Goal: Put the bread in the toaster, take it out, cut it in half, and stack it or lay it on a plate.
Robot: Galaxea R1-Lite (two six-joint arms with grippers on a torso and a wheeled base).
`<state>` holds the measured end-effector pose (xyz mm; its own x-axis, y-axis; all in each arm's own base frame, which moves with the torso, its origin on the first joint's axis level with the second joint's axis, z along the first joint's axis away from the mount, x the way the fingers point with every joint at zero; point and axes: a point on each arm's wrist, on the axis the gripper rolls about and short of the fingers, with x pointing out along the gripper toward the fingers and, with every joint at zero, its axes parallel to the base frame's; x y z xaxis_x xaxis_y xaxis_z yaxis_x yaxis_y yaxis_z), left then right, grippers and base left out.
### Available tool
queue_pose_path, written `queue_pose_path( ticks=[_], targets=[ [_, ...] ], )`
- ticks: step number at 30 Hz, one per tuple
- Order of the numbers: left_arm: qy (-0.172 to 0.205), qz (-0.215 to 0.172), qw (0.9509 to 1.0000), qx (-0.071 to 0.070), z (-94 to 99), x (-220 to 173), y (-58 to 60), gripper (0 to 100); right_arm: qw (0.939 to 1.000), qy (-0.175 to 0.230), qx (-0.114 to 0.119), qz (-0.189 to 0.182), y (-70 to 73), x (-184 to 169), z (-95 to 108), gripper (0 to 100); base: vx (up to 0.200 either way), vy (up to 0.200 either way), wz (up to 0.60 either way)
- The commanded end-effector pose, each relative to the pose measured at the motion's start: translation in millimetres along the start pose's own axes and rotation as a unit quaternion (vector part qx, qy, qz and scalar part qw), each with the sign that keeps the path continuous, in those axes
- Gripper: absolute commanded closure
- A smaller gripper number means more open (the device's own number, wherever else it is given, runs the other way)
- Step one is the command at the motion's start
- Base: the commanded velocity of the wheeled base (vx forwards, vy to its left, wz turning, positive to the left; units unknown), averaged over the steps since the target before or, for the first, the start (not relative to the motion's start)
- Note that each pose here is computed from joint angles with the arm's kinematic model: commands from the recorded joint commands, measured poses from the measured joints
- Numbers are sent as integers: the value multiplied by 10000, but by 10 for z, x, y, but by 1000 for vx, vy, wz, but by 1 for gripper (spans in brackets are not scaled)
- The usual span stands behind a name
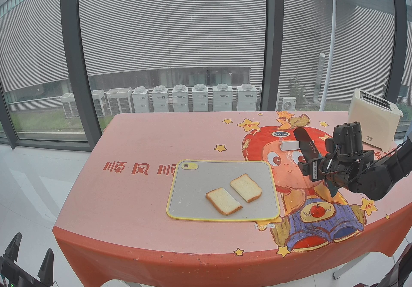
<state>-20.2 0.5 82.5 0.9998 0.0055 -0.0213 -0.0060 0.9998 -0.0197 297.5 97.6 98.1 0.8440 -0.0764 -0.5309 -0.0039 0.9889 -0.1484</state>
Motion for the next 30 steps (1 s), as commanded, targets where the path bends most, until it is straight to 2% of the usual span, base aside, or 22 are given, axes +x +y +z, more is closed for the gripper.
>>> queue_pose_path(
  ticks=[1,6,9,16,30],
  targets=[
    [93,5,10000,2,-48,14,1,0,10000,-47,4,32,14,-28,14,0,0,0,0],
    [93,5,10000,-6,-48,14,1,0,9997,-171,-18,143,58,-130,52,0,0,0,0],
    [93,13,10000,1,-48,14,1,0,9990,-316,-63,326,146,-273,78,0,0,0,0],
    [93,5,10000,2,-48,14,1,0,9969,-653,-28,447,173,-536,167,0,0,0,0],
    [93,5,10000,2,-48,14,1,0,9947,-698,-142,738,317,-582,178,0,0,0,0]
  ],
)
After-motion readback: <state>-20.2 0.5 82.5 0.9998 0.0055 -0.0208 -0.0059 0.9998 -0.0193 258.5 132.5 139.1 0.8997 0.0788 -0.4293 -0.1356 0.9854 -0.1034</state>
